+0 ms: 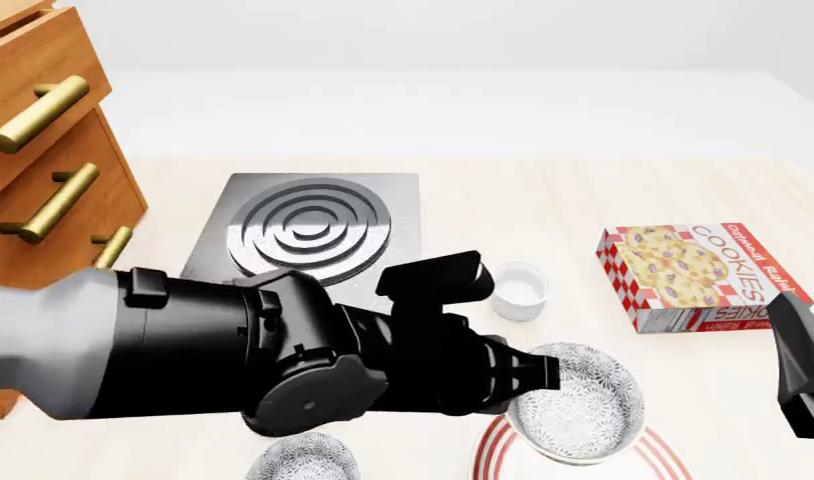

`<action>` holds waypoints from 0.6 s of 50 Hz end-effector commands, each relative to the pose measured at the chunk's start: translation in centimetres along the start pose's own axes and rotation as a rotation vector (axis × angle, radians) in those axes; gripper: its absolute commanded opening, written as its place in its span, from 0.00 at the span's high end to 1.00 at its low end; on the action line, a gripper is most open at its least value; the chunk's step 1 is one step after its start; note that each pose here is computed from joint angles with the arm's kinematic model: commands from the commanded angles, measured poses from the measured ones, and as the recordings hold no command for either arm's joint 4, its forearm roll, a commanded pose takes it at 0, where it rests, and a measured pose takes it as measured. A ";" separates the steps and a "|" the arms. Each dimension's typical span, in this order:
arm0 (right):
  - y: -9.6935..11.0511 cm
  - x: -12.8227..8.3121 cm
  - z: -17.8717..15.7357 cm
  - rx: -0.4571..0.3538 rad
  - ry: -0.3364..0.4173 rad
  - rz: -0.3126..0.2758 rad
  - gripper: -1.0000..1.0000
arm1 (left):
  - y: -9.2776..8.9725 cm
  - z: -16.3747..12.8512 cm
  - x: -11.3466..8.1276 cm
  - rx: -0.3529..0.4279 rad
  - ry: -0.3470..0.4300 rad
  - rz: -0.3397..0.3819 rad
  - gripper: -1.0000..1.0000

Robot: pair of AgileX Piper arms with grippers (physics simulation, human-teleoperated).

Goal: Pick the akita bowl on the wooden cabinet and place it on the plate.

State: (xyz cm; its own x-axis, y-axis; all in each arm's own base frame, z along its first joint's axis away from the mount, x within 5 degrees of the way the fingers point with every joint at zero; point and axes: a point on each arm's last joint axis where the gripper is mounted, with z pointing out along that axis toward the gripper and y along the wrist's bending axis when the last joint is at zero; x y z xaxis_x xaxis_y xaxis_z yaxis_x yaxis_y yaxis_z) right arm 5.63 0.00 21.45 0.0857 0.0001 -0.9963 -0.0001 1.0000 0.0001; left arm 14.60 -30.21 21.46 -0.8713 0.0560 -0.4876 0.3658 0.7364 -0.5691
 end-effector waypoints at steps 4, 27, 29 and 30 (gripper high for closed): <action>0.0 0.0 0.0 0.000 0.000 0.000 0.00 | -0.1 0.9 0.0 0.006 -0.002 -0.015 1.00; 0.0 0.0 0.0 0.000 0.000 0.000 0.00 | 0.2 2.7 0.9 0.004 0.014 -0.021 1.00; 0.0 0.0 0.0 0.000 0.000 0.000 0.00 | 0.3 2.8 1.0 0.003 0.016 -0.023 1.00; 0.0 0.0 0.0 0.000 0.000 0.000 0.00 | 0.3 2.9 1.2 0.004 0.018 -0.023 1.00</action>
State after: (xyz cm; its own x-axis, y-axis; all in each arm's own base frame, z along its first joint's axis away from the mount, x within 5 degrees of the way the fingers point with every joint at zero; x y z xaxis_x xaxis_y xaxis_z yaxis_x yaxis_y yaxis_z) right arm 5.63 0.00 21.45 0.0857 0.0001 -0.9963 -0.0001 1.0000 0.0001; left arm 14.75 -31.50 19.33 -0.8789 0.0625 -0.4728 0.3587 0.7399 -0.5690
